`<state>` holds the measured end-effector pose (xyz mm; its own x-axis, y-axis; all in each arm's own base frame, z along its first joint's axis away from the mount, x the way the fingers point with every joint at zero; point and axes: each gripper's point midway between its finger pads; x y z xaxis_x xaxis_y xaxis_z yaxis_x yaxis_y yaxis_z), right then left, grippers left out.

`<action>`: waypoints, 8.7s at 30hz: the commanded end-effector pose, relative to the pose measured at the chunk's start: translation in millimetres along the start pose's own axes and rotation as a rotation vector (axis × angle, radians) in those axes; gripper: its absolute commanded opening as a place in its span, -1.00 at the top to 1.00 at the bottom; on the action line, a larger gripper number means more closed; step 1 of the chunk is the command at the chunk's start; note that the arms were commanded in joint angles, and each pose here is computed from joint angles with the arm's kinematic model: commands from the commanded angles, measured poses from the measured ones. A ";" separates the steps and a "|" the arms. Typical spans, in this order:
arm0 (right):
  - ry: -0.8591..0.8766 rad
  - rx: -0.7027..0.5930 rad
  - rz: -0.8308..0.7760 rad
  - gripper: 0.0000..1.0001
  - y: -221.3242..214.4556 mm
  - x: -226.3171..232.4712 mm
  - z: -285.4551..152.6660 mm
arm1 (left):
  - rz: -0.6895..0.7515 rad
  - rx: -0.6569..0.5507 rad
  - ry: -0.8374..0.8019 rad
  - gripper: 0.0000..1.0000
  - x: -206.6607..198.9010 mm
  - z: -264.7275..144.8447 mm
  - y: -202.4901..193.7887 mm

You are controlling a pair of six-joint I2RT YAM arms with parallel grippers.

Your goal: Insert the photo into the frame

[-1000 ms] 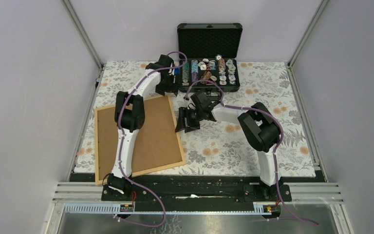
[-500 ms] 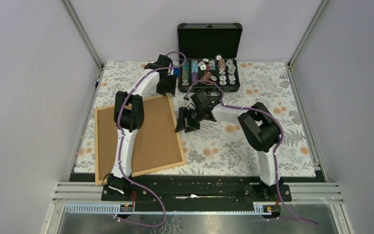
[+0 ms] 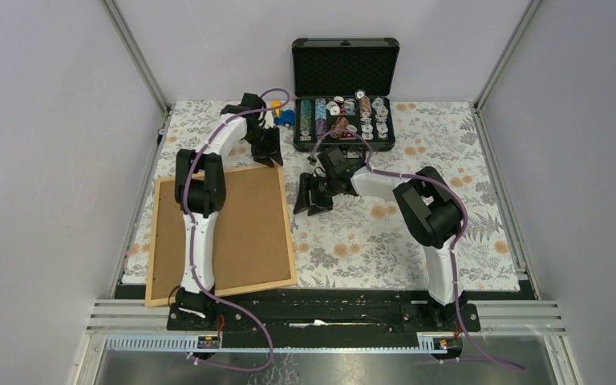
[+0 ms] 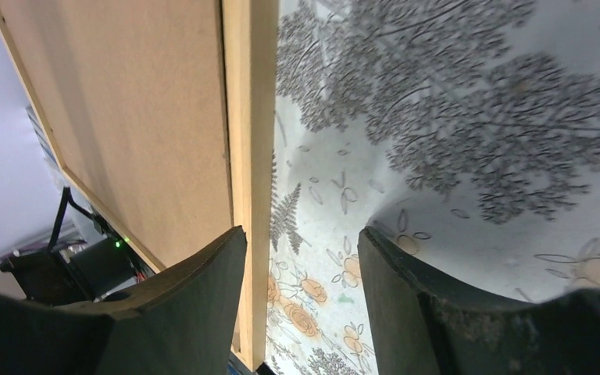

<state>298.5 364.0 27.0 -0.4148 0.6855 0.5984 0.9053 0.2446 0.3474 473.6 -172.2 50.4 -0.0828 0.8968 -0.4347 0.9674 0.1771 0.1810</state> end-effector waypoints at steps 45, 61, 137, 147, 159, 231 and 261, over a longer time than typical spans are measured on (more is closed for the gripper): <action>-0.015 0.044 -0.005 -0.19 32.0 20.6 35.1 | -0.779 -0.501 0.479 -0.97 315.7 -158.0 -70.9; -0.009 0.088 0.082 -0.19 -50.5 53.8 -24.6 | -0.827 -0.637 0.662 -0.97 336.5 -206.7 -63.6; 0.704 -0.338 0.234 -0.01 138.2 108.9 -94.9 | -0.868 -0.275 -0.010 -0.97 246.9 -79.3 -105.1; 0.852 -0.508 0.209 -0.01 157.4 124.0 -101.6 | -0.852 -0.258 -0.021 -0.97 234.0 -72.4 -108.1; 0.887 -0.645 0.229 -0.02 156.1 103.8 -88.4 | -0.874 -0.254 -0.113 -0.97 208.9 -65.9 -119.2; 0.452 -0.272 0.065 0.37 91.4 28.0 -17.3 | 0.286 0.076 -0.624 -0.74 -64.2 -29.7 -44.1; 0.453 -0.278 0.039 0.41 94.1 33.3 -23.6 | 0.174 0.211 -0.605 -0.83 -52.3 3.5 -70.0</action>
<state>364.9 382.3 37.4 -0.2744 0.4111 0.8693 0.9478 -0.0371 0.3167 438.9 -234.1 65.9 0.2240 0.5278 -0.8193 0.9713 -0.0520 0.2321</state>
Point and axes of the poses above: each gripper's point midway between its finger pads, its own z axis out along the fingers, its own x axis along the line the jaws close on, y = z × x, and after that the axes turned 11 degrees about -z, right-handed
